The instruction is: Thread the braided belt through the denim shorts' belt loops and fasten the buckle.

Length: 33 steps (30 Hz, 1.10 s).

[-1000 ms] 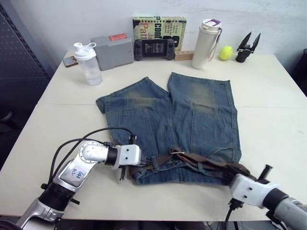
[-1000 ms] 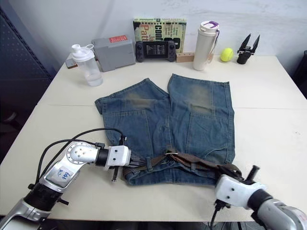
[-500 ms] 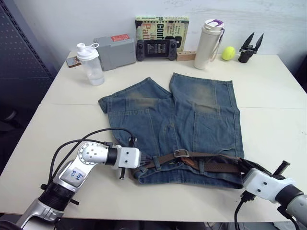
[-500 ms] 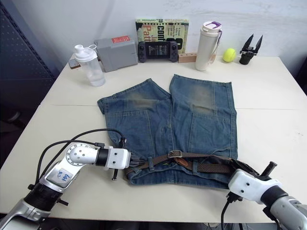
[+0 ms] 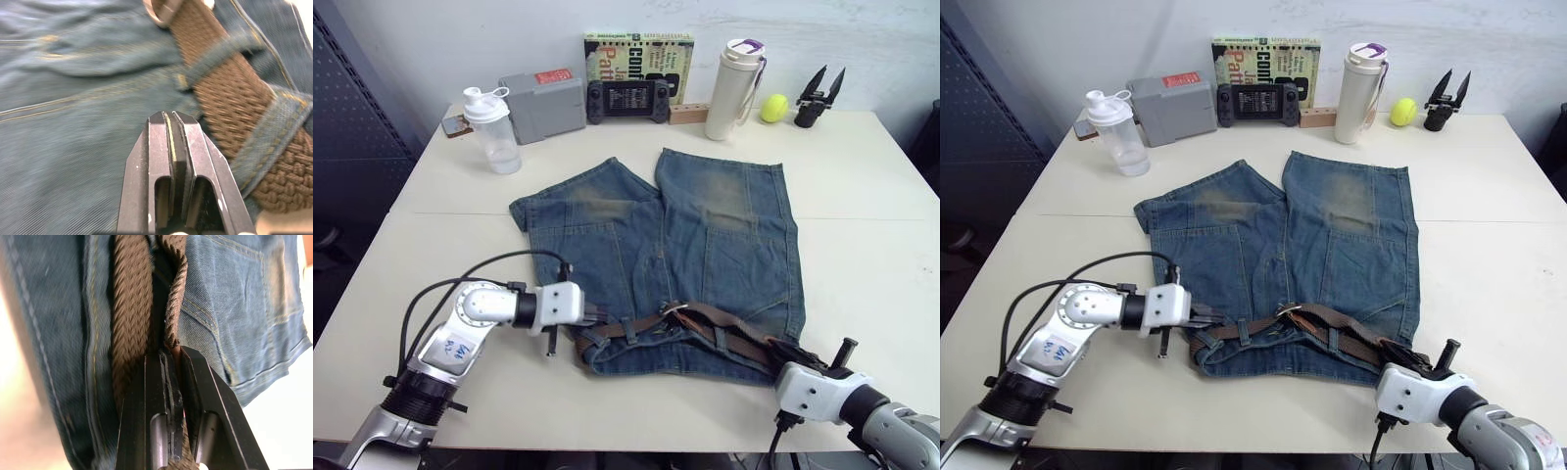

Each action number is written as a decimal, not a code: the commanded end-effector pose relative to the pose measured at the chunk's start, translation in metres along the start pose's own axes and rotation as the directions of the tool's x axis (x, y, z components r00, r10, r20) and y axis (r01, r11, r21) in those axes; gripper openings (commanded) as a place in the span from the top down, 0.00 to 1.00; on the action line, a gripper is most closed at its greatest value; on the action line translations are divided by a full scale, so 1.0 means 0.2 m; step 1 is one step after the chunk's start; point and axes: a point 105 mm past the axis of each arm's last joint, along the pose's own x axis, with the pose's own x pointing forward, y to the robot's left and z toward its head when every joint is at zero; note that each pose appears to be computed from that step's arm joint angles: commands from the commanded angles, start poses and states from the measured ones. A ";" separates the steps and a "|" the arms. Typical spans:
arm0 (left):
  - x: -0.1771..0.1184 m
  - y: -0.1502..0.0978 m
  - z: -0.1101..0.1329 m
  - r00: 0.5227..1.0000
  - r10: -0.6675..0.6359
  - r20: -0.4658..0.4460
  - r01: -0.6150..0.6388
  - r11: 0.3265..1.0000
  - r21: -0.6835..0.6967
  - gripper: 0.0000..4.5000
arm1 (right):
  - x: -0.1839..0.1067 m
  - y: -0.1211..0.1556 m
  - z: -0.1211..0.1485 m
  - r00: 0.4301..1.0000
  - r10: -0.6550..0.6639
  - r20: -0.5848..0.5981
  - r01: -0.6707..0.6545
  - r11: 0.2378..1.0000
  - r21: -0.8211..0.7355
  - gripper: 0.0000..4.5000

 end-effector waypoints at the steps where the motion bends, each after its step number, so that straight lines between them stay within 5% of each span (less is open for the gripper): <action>1: -0.04 0.02 0.10 0.997 0.014 0.079 -0.012 0.999 -0.032 1.00 | -0.02 0.00 -0.01 1.000 0.027 -0.005 -0.026 0.994 0.102 0.81; 8: -0.04 -0.08 0.12 0.991 -0.076 0.108 0.091 0.987 -0.135 1.00 | -0.09 -0.13 0.13 0.990 0.014 0.142 -0.052 0.962 0.269 0.22; 16: -0.01 -0.18 0.15 0.974 -0.156 0.165 0.193 0.952 -0.237 1.00 | -0.11 -0.04 0.31 0.938 0.181 0.296 -0.288 0.880 0.377 0.22; 23: 0.01 -0.30 0.15 0.967 -0.193 0.165 0.231 0.939 -0.255 1.00 | 0.02 0.06 0.20 0.969 0.187 0.159 -0.230 0.921 0.315 0.22; 27: 0.11 -0.28 0.05 0.993 -0.108 0.043 0.112 0.988 -0.108 1.00 | 0.10 0.07 0.10 0.991 0.126 0.047 -0.134 0.934 0.331 0.22; 33: 0.12 -0.27 0.04 0.998 -0.025 0.051 0.027 0.999 -0.024 1.00 | 0.10 0.08 0.08 0.999 0.047 0.016 -0.050 0.941 0.335 0.22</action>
